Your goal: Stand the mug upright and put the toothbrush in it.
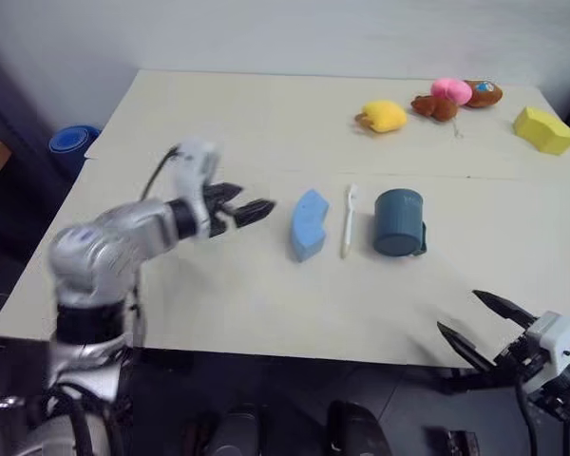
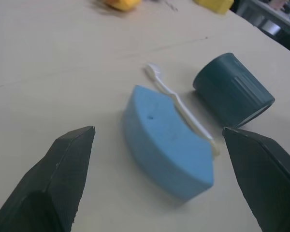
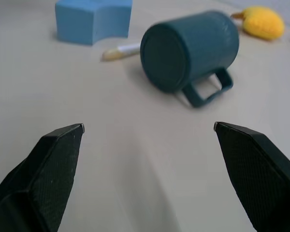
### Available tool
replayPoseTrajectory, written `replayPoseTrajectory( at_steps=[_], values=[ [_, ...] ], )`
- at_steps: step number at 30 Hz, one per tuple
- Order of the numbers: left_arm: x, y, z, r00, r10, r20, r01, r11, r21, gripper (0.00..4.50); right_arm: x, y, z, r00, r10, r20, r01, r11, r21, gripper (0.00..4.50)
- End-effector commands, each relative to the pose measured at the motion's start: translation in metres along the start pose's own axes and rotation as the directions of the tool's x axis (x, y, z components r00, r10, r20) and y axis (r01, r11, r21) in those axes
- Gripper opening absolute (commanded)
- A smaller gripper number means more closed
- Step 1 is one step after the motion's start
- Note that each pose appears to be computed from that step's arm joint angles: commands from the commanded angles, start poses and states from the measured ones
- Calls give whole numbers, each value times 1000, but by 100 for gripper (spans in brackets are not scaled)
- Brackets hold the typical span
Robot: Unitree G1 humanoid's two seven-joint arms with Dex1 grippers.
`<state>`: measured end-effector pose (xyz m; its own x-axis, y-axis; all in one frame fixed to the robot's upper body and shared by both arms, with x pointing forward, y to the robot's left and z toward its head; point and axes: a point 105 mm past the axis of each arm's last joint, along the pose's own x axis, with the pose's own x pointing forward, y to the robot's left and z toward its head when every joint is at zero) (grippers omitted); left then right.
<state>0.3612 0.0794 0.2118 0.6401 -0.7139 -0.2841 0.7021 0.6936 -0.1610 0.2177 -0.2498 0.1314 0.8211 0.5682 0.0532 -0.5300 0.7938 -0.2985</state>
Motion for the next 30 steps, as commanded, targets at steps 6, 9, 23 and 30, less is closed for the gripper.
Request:
replayPoseTrajectory(
  at_steps=[6,9,23,30],
  values=[
    [62,-1,-16,975,71,-211,-56,996,74,447,31,32,63,965,81,248,-65,995,-71,450],
    [78,-11,-11,976,24,-215,-14,999,48,447,34,41,66,962,88,260,-74,995,-63,450],
    [109,-16,-39,940,-69,-333,92,994,53,305,31,46,48,969,52,240,-44,998,-41,450],
    [69,-4,10,973,-221,72,221,975,18,224,30,45,45,970,46,239,-37,998,-43,450]
  ],
)
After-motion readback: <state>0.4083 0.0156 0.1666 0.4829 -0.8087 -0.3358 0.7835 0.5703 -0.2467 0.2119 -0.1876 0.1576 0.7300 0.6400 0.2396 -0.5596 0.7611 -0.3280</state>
